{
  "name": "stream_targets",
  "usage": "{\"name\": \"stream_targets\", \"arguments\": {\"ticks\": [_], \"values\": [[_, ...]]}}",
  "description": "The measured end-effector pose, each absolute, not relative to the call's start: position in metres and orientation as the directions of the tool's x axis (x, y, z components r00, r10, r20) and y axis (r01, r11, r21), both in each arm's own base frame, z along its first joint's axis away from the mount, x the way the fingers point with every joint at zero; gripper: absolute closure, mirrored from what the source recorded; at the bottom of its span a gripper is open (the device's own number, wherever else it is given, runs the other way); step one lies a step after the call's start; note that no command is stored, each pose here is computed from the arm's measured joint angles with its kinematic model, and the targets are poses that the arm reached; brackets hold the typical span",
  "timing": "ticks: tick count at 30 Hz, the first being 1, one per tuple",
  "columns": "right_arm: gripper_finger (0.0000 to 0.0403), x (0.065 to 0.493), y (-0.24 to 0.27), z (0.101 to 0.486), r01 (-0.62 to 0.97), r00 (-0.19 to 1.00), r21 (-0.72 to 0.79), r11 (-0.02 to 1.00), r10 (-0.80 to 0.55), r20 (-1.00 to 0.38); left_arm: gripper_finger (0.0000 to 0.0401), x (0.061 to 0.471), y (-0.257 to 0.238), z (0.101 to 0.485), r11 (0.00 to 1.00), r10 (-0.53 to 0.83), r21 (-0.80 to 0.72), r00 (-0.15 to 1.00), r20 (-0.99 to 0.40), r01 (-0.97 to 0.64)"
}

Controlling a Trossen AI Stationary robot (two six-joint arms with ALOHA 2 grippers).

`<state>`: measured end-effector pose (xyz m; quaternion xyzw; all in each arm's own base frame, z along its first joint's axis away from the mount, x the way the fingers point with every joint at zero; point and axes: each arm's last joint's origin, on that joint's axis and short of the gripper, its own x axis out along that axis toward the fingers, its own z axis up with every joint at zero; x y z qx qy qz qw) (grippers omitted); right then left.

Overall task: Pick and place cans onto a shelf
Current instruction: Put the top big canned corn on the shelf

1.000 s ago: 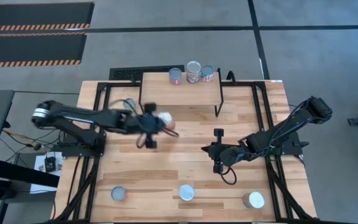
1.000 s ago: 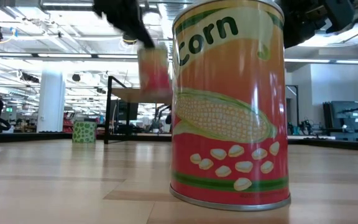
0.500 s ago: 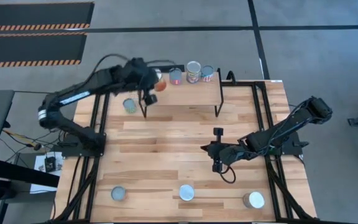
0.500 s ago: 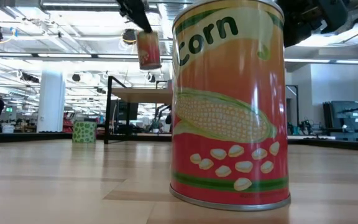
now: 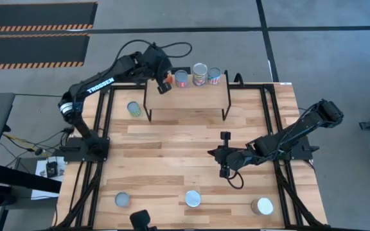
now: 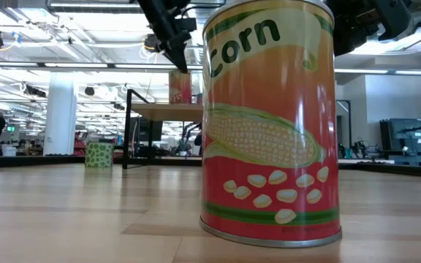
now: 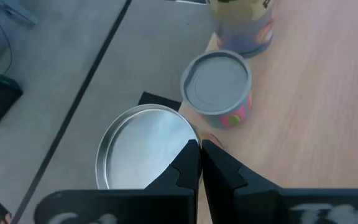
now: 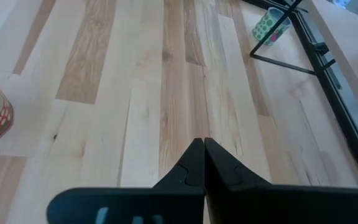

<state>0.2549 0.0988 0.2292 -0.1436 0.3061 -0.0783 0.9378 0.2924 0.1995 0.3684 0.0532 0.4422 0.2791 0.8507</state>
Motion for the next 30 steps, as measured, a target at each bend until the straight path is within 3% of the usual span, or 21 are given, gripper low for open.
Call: {"name": "stream_targets", "arguments": {"ticks": [24, 30], "values": [[0.0391, 0.255, 0.099, 0.229, 0.058, 0.801, -0.318, 0.946, -0.235, -0.551, 0.04, 0.29, 0.213, 0.357, 0.826, 0.509, 0.3, 0.404, -0.76, -0.478], [0.0391, 0.255, 0.099, 0.229, 0.058, 0.801, -0.318, 0.946, -0.235, -0.551, 0.0382, 0.29, 0.213, 0.357, 0.825, 0.51, 0.298, 0.403, -0.76, -0.48]]}}
